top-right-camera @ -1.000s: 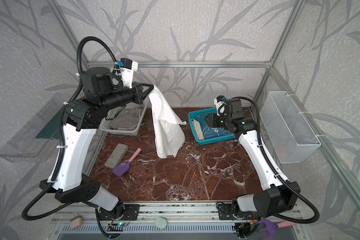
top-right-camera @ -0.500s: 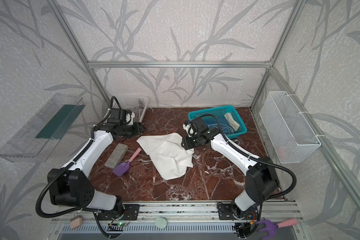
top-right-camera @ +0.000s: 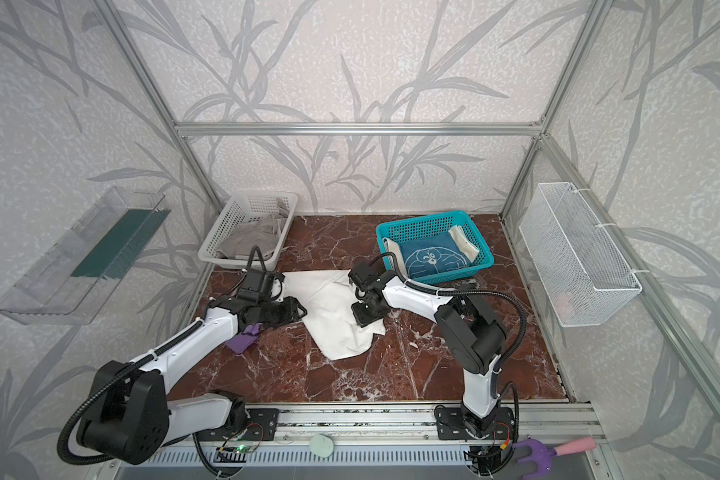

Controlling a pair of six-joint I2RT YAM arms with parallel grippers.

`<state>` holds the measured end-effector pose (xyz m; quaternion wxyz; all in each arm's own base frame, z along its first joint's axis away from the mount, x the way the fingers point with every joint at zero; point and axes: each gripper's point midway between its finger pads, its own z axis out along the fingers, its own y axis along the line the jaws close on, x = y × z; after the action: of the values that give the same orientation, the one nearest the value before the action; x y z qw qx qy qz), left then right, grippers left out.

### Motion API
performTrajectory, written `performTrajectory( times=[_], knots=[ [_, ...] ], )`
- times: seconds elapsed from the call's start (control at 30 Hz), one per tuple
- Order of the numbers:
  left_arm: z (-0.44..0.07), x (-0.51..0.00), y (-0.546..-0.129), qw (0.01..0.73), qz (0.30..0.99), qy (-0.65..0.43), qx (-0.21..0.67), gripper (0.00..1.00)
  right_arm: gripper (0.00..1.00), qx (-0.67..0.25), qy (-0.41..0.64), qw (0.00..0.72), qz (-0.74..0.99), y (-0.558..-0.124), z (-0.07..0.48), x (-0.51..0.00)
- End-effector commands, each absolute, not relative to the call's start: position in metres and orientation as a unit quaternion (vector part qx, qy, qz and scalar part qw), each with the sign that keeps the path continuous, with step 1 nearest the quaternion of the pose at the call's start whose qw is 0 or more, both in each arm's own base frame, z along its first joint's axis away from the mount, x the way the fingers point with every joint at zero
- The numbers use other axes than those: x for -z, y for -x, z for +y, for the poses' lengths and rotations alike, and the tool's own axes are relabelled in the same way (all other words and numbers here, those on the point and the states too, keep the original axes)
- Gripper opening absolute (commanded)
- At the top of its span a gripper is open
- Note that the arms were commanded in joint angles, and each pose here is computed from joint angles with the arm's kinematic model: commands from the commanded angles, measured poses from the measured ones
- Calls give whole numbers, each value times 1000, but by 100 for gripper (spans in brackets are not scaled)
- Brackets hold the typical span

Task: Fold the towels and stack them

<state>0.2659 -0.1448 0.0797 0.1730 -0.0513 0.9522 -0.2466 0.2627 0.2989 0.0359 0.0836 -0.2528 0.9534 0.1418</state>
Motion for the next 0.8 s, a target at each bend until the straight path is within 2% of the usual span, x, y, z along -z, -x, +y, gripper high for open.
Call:
performTrajectory(
  times=[0.0, 0.13, 0.27, 0.4, 0.57, 0.77],
  knots=[
    [-175, -76, -266, 177, 943, 50, 278, 47, 40, -149, 246, 84, 954, -233, 304, -35],
    [-175, -80, -266, 193, 937, 66, 284, 46, 39, -192, 247, 77, 947, -198, 333, -33],
    [-163, -94, -268, 216, 942, 55, 251, 46, 39, -225, 264, 101, 933, -186, 363, -59],
    [-173, -107, -273, 224, 934, 53, 274, 45, 40, -227, 260, 157, 925, -198, 357, -99],
    [-197, -109, -263, 224, 936, 22, 270, 43, 41, -207, 207, 200, 935, -237, 303, -118],
    [-239, -89, -235, 187, 951, -68, 236, 47, 53, -125, 195, 211, 950, -286, 253, -112]
  ],
)
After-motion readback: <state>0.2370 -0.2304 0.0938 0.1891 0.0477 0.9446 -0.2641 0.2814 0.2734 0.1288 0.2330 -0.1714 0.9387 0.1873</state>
